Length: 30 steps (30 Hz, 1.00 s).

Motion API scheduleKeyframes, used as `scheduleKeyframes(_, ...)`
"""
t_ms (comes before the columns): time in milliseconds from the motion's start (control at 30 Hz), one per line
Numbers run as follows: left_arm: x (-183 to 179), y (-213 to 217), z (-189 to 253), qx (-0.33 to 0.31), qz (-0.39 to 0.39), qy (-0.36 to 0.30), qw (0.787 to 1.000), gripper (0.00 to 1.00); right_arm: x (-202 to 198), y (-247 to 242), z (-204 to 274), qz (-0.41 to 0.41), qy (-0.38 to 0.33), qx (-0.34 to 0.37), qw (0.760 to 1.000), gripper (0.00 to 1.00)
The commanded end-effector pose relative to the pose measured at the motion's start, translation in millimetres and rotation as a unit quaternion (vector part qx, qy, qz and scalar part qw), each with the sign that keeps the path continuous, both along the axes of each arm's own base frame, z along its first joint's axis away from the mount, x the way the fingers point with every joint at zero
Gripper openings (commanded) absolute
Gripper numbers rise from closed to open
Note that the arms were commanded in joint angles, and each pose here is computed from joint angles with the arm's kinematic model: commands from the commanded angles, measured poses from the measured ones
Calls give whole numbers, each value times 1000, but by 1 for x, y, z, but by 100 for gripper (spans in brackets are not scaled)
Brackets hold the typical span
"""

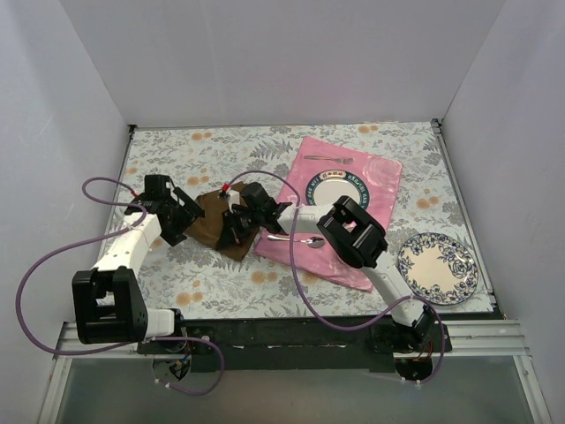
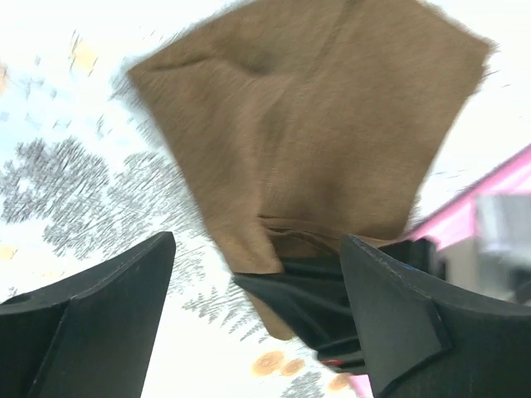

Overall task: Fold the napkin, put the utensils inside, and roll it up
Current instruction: Roll the napkin with the utensil

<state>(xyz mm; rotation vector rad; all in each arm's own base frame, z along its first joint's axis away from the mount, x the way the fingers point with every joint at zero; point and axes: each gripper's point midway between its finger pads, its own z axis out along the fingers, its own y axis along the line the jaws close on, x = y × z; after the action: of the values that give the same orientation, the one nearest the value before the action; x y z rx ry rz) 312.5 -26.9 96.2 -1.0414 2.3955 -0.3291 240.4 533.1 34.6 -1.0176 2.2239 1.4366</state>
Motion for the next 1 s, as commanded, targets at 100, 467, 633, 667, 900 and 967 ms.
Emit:
scheduleKeyframes(100,-15,-5,-24,-19,10,18,1000,79,-25,-9,7,-29,252,70,965,1)
scheduleKeyframes(467,-9,-18,-54,-57,25,41,997,71,-16,-15,6,-65,293,87,950,1)
scheduleKeyframes(633,-13,-17,-72,-53,33,61,996,61,-14,-13,5,-69,292,87,950,1)
scheduleKeyframes(667,-14,-15,-77,-46,34,67,996,58,-14,-13,6,-68,291,87,950,1)
scheduleKeyframes(900,-8,6,-83,17,34,64,997,25,-15,-20,-5,-64,246,52,966,1)
scheduleKeyframes(967,-7,6,-82,19,29,62,997,14,-15,-23,-8,-50,211,29,976,3)
